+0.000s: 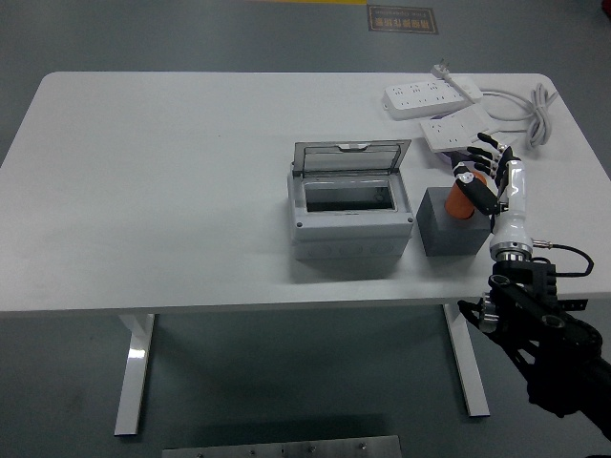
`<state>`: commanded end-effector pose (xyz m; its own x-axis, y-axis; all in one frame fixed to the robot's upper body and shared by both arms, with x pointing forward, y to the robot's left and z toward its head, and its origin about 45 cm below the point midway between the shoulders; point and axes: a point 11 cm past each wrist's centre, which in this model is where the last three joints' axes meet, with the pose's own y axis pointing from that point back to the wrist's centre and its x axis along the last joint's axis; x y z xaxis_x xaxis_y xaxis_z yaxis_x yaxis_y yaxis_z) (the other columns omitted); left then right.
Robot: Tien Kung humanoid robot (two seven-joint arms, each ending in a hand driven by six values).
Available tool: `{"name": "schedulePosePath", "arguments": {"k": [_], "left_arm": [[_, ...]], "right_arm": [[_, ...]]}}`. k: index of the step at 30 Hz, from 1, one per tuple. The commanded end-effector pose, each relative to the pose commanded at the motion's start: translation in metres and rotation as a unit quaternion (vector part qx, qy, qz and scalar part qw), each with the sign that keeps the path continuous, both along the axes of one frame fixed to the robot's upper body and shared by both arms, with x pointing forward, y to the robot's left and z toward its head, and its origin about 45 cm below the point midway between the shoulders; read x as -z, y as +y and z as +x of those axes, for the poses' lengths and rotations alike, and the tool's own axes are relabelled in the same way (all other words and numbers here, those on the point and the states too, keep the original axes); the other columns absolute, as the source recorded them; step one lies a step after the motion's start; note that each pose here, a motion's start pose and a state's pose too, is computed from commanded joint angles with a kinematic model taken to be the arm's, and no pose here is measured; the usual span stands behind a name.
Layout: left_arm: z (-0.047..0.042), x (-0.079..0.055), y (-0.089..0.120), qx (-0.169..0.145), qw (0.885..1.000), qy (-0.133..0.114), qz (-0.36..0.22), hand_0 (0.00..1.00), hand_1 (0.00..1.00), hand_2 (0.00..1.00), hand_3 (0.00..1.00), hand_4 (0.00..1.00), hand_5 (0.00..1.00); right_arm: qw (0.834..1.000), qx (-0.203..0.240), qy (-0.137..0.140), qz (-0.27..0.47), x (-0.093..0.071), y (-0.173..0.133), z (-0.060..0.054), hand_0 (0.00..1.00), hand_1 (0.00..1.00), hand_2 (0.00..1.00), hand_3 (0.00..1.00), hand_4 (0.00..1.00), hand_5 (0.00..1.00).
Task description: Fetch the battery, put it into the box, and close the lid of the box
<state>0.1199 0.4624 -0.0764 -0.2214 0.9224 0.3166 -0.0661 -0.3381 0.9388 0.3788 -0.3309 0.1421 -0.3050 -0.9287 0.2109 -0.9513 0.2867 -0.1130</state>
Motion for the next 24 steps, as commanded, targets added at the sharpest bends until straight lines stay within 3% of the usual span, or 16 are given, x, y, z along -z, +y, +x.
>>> {"name": "schedulePosePath", "arguments": {"k": [24], "left_arm": [[0.0059,0.000,-0.004,0.008,1.000,-0.002,-0.003,0.584,0.706,0.622,0.596,0.671,0.140]], "right_arm": [[1.000,-0.002,0.019,-0.006,0.012,0.002,-0.005,0.671,0.679,0.645,0.751,0.780,0.227]]}}
